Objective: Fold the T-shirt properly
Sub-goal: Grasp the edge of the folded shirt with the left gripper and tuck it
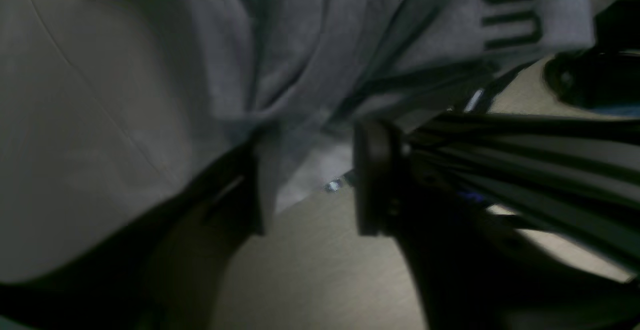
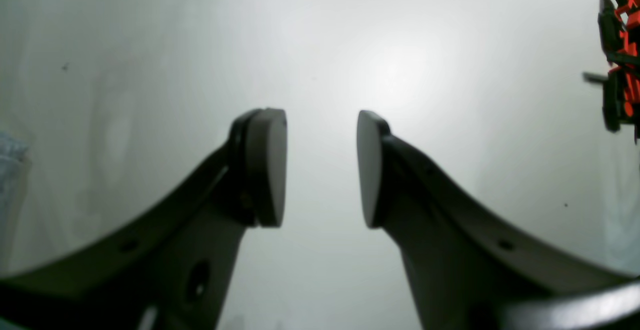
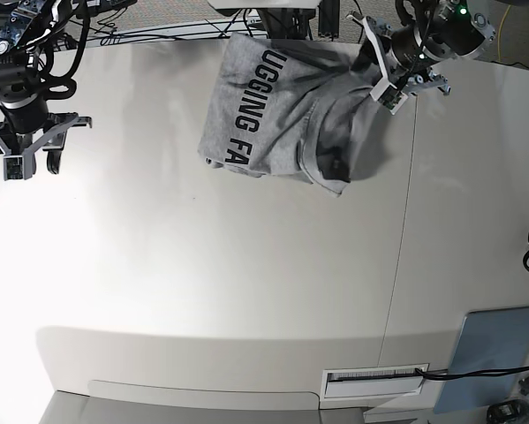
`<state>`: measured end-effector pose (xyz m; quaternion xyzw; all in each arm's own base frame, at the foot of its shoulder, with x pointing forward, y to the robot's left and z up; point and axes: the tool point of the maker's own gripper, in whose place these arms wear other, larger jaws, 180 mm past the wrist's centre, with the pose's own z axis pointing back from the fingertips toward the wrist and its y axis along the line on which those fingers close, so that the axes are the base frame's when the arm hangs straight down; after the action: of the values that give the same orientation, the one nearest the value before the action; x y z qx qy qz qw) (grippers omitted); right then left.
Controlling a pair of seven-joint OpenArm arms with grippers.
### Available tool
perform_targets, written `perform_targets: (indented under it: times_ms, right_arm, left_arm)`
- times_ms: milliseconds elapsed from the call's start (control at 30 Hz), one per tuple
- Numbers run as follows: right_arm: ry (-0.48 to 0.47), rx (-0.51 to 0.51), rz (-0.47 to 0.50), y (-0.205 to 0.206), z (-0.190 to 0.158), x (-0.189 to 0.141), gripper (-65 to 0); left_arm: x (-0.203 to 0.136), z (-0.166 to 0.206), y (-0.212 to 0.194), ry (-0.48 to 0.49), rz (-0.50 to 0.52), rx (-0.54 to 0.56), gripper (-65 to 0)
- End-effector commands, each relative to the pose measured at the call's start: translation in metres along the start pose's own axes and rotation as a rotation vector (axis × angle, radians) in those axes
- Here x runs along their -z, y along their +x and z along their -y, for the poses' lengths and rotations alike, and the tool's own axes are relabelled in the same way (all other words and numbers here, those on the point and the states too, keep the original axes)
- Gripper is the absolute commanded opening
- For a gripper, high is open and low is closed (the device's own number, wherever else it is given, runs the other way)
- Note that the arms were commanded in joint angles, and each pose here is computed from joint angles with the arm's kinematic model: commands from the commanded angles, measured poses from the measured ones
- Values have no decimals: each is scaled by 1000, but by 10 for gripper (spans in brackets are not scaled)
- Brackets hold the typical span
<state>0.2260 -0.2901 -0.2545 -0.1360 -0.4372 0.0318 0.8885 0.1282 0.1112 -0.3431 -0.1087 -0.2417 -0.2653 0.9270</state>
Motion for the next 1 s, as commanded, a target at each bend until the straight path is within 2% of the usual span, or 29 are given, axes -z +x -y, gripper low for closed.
perform_targets:
  times_ms: [0, 67, 133, 233, 300, 467, 633, 767, 900, 967]
  right_arm:
    - [-12, -10, 37, 10, 4, -3, -417]
    - [-13, -10, 33, 9, 4, -3, -417]
    - [-13, -10, 29, 8, 4, -3, -417]
    - [-13, -10, 21, 7, 4, -3, -417]
    - [-13, -10, 16, 6, 4, -3, -417]
    - [-13, -10, 9, 5, 4, -3, -417]
    - [-13, -10, -5, 2, 4, -3, -417]
    - [-13, -10, -8, 2, 4, -3, -417]
    - [-13, -10, -3, 3, 4, -3, -417]
    - [-13, -10, -3, 3, 4, -3, -417]
  left_arm:
    - [-4, -7, 6, 39, 23, 20, -376]
    - [-6, -25, 17, 138, 82, -4, -377]
    - [-11, -39, 38, 211, 198, -28, -377]
    - [-19, -35, 72, 188, 391, -18, -377]
    - [-15, -27, 84, 132, 447, -21, -377]
    - [28, -31, 103, 61, 447, -64, -377]
    - [66, -60, 127, 57, 446, -187, -377]
    - [88, -78, 129, 60, 407, -239, -377]
    - [109, -74, 124, -34, 369, -296, -378]
    - [115, -70, 124, -81, 365, -292, -412]
